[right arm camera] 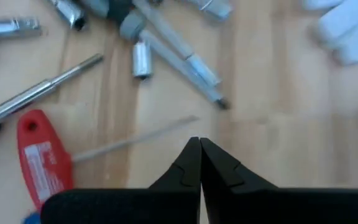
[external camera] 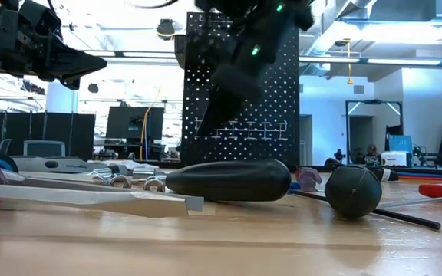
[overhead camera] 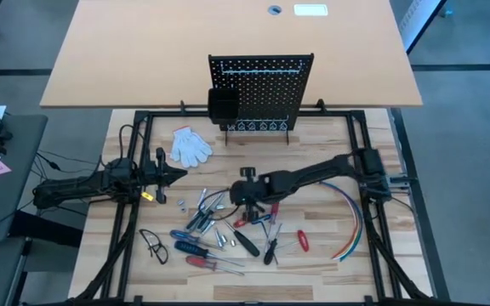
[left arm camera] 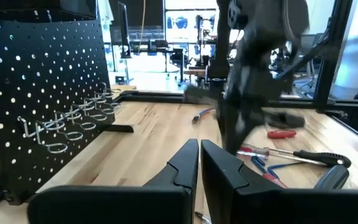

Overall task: Hang tools onto peg board
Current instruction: Hang the red allen wrench on the pegboard

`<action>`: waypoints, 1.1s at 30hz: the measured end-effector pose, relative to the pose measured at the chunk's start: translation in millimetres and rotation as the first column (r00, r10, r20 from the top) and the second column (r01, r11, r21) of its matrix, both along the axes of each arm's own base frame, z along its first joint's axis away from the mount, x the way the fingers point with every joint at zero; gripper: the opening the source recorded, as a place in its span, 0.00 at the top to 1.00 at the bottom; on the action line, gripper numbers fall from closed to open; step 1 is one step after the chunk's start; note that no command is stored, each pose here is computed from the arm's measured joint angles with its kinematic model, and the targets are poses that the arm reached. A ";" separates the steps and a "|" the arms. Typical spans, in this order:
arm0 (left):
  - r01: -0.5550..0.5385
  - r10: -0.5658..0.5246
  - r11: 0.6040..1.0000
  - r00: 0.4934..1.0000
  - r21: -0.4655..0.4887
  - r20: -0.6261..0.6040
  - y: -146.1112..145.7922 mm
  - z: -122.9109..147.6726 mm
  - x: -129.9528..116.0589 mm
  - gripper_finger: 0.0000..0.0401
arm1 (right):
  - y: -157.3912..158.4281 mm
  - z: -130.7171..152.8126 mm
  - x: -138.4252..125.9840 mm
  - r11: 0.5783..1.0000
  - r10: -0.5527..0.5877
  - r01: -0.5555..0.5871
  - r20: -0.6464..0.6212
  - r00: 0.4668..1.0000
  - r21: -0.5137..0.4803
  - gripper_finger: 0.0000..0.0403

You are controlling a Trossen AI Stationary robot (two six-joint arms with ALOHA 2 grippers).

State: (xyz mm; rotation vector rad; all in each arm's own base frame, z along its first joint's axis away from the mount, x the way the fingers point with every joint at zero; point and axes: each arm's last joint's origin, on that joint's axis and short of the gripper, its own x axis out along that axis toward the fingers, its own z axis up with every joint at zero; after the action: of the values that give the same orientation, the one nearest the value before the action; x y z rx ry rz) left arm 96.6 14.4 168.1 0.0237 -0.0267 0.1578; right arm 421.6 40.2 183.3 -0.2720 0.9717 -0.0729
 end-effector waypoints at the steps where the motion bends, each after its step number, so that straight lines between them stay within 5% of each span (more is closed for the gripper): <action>1: 0.000 0.000 1.000 1.000 0.000 0.000 0.0 0.0 0.0 0.96 | 0.9 3.3 -3.8 0.999 0.023 -0.023 0.003 1.000 0.027 0.96; 8: 0.000 0.000 1.000 1.000 0.000 0.000 0.0 0.0 0.0 0.96 | 11.8 -0.7 -21.9 0.954 0.231 -0.225 -0.009 0.973 0.197 0.72; 12: 0.000 0.000 1.000 1.000 0.000 0.000 0.0 0.0 0.0 0.96 | 11.1 -15.6 -21.2 0.908 0.415 -0.406 -0.080 0.906 0.108 0.56; 16: 0.000 0.000 1.000 1.000 0.000 0.000 0.0 0.0 0.0 0.96 | 13.8 -14.2 -14.6 0.802 0.592 -0.597 -0.124 0.796 -0.009 0.46; 24: 0.000 0.000 1.000 1.000 0.000 0.000 0.0 0.0 0.0 0.96 | 4.4 -12.3 4.0 0.588 0.762 -0.795 -0.228 0.606 -0.151 0.49; 33: -0.001 0.001 1.000 1.000 0.000 -0.003 0.0 -0.2 0.2 0.96 | 2.2 -38.9 23.3 0.513 0.811 -0.855 -0.282 0.512 -0.078 0.58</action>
State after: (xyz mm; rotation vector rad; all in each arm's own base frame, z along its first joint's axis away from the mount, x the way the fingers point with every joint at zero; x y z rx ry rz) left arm 96.8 14.4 167.9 0.0235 -0.0239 0.1583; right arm 444.9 42.4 144.4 -0.9579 0.9486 0.7926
